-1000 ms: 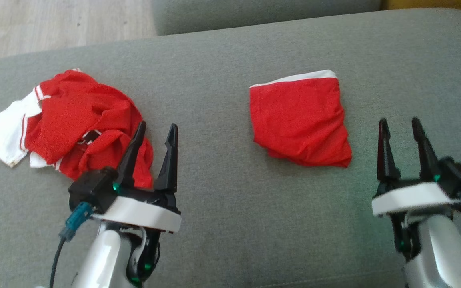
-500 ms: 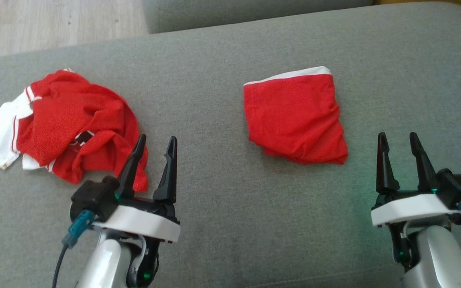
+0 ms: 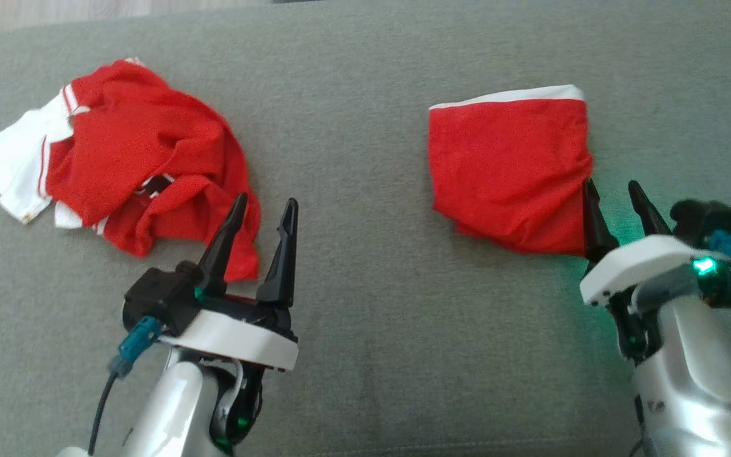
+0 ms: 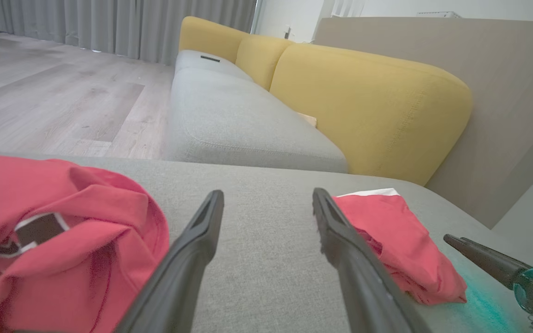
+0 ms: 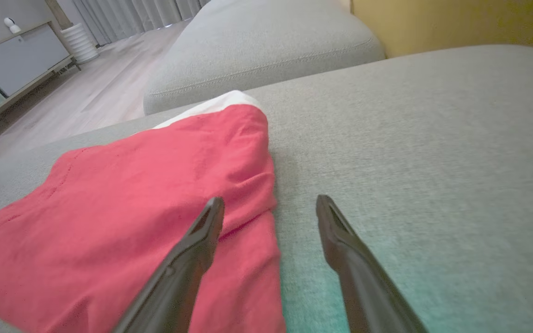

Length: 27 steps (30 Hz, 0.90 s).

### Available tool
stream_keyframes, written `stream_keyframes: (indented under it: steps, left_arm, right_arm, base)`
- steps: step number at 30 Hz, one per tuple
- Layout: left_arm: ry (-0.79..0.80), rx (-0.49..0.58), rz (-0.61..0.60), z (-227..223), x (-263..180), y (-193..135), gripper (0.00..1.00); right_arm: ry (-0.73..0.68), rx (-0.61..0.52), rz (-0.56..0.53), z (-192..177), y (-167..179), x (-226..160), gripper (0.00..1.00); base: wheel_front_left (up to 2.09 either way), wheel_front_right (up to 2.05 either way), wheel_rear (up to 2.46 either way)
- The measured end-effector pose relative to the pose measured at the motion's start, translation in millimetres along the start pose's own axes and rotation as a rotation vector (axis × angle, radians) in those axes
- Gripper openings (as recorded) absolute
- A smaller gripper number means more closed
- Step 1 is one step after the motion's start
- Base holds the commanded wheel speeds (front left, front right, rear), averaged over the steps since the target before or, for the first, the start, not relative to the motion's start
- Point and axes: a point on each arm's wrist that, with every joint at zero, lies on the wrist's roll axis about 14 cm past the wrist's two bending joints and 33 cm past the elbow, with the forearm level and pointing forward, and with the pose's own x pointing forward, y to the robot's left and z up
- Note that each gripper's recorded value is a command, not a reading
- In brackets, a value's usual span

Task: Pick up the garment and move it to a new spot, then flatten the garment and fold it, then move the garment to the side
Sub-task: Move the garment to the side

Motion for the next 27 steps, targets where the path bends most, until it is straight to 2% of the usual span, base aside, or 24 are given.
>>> stream_keyframes:
  steps: [8, 13, 14, 15, 16, 22, 27]
  left_arm:
    - [0.013, 0.008, 0.039, -4, -2, 15, 1.00]
    - [0.015, 0.010, 0.049, -4, -3, 18, 1.00]
    - [0.015, 0.011, 0.049, -4, -3, 18, 1.00]
    - [0.014, 0.011, 0.048, -4, -3, 17, 1.00]
    - [0.013, 0.011, 0.046, -3, -2, 17, 1.00]
    - [0.009, 0.008, 0.026, -3, 2, 9, 1.00]
    - [0.014, 0.000, 0.002, -6, 6, 2, 1.00]
  right_arm:
    - [0.204, 0.107, 0.028, -34, 17, 34, 1.00]
    - [0.264, 0.098, 0.044, -41, 23, 42, 1.00]
    - [0.271, 0.090, 0.050, -41, 24, 43, 0.93]
    - [0.277, 0.081, 0.054, -41, 25, 43, 0.54]
    - [0.280, 0.073, 0.056, -40, 25, 43, 0.00]
    - [0.276, -0.087, 0.067, -36, 17, 38, 0.00]
    - [0.285, -0.278, 0.027, -27, -27, 31, 0.00]
  base:
    - [0.00, 0.00, 0.00]
    - [0.00, 0.00, 0.00]
    - [0.00, 0.00, 0.00]
    - [0.00, 0.00, 0.00]
    - [0.00, 0.00, 0.00]
    - [0.00, 0.00, 0.00]
    - [0.00, 0.00, 0.00]
